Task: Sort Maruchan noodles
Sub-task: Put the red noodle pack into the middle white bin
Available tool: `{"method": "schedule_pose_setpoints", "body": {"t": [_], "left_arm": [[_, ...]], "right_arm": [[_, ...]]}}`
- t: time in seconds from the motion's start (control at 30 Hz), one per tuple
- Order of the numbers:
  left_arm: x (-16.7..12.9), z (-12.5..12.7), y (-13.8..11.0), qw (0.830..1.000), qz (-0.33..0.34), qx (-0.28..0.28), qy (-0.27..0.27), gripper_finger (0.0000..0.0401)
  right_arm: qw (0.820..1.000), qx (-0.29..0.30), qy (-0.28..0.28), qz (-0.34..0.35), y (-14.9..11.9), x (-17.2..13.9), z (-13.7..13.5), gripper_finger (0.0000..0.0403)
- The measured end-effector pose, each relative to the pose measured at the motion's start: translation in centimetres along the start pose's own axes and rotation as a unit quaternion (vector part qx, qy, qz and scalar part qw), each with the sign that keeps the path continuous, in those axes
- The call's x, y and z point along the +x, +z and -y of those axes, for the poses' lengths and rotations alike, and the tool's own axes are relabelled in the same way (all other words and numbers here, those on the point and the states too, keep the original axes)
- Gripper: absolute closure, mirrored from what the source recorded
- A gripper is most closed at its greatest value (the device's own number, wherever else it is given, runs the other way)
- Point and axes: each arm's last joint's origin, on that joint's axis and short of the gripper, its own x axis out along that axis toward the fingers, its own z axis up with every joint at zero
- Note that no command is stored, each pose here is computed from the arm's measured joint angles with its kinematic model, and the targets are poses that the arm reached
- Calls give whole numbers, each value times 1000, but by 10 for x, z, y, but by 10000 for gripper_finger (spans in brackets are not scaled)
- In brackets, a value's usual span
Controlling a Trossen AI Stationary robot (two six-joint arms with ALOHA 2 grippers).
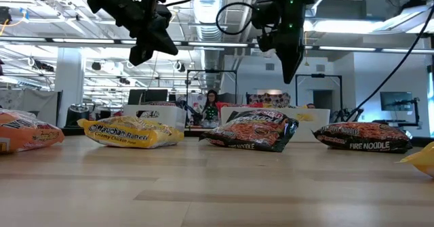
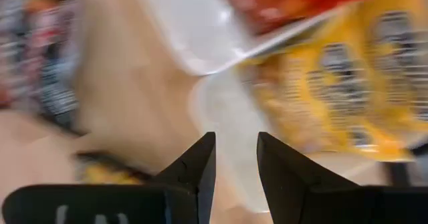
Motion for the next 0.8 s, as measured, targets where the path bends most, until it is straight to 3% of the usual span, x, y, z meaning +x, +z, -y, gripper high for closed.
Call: {"method": "schedule_pose_setpoints", "body": {"t": [0.2,0.5,0.8], "left_arm": [[2,8,-5,998,-31,2,-55,401],[4,26,-15,985,-91,-18,-142,395],[5,41,-24,967,-148,-79,-190,313]], "right_arm": [[997,-32,65,-12,-1,-2,-29,271],[993,-90,76,-12,-3,-5,-68,271],[992,-96,81,-19,-6,-8,-89,271]]}}
